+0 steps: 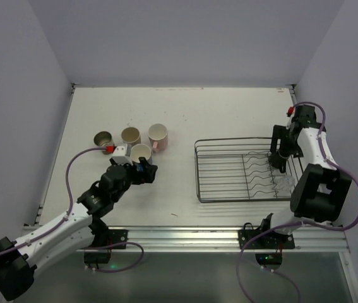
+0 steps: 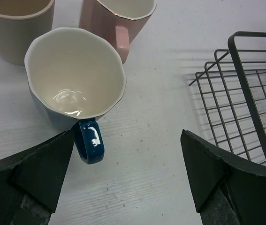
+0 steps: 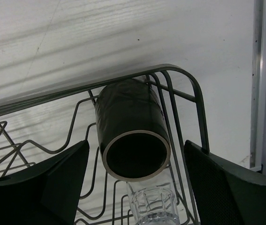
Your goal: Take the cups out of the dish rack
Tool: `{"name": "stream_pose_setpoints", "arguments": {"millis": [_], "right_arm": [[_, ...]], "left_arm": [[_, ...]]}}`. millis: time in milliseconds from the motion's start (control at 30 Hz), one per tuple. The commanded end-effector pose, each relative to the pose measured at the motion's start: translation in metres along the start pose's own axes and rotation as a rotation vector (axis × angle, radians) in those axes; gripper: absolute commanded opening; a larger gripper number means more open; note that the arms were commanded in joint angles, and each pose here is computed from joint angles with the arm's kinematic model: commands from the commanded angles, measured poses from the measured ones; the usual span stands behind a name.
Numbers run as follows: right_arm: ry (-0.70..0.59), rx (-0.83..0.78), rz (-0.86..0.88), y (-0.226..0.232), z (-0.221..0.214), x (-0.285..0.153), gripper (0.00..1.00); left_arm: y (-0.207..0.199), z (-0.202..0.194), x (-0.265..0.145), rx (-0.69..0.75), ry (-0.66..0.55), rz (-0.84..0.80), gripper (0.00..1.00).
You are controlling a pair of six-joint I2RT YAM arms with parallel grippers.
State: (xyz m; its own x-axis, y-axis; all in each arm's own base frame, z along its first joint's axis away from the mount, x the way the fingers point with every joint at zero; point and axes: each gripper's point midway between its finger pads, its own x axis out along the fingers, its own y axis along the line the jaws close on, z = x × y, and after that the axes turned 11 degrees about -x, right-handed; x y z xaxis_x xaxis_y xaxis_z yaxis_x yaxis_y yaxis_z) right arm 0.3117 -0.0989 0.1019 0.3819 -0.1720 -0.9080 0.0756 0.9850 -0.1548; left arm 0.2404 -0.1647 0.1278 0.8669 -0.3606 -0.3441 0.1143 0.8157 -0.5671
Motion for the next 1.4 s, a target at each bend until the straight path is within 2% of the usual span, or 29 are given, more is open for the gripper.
{"name": "stream_pose_setpoints", "arguments": {"millis": [0,633,733,767,800,833,1100,1367], "right_arm": [[-0.044,-0.008,0.026,-0.001,0.009,0.007,0.83],[0.005,-0.013,0.043,0.001,0.006,0.026,0.65],[0.011,-0.006,0.041,0.000,0.006,0.025,0.41],[0.011,-0.006,0.046,0.001,0.006,0.024,0.27],[0.011,-0.006,0.052,0.002,0.005,0.024,0.21],[0.010,-0.001,0.049,0.002,0.005,0.023,0.01],[-0.116,0.060,-0.069,-0.020,0.029,-0.022,0.00],[-0.226,0.214,-0.160,-0.034,0.039,-0.077,0.00]], "left_arm": [[-0.002,0.003,0.000,0.016,-0.023,-0.021,1.00],[-0.003,0.001,0.001,0.022,-0.022,-0.033,1.00],[-0.003,0.001,0.000,0.023,-0.022,-0.035,1.00],[-0.003,0.002,-0.001,0.024,-0.022,-0.035,1.00],[-0.003,0.002,-0.001,0.023,-0.022,-0.035,1.00],[-0.004,0.002,-0.001,0.021,-0.025,-0.038,1.00],[-0.010,0.005,-0.002,0.015,-0.018,-0.051,1.00],[-0.015,0.018,-0.007,0.018,-0.038,-0.042,1.00]]}}
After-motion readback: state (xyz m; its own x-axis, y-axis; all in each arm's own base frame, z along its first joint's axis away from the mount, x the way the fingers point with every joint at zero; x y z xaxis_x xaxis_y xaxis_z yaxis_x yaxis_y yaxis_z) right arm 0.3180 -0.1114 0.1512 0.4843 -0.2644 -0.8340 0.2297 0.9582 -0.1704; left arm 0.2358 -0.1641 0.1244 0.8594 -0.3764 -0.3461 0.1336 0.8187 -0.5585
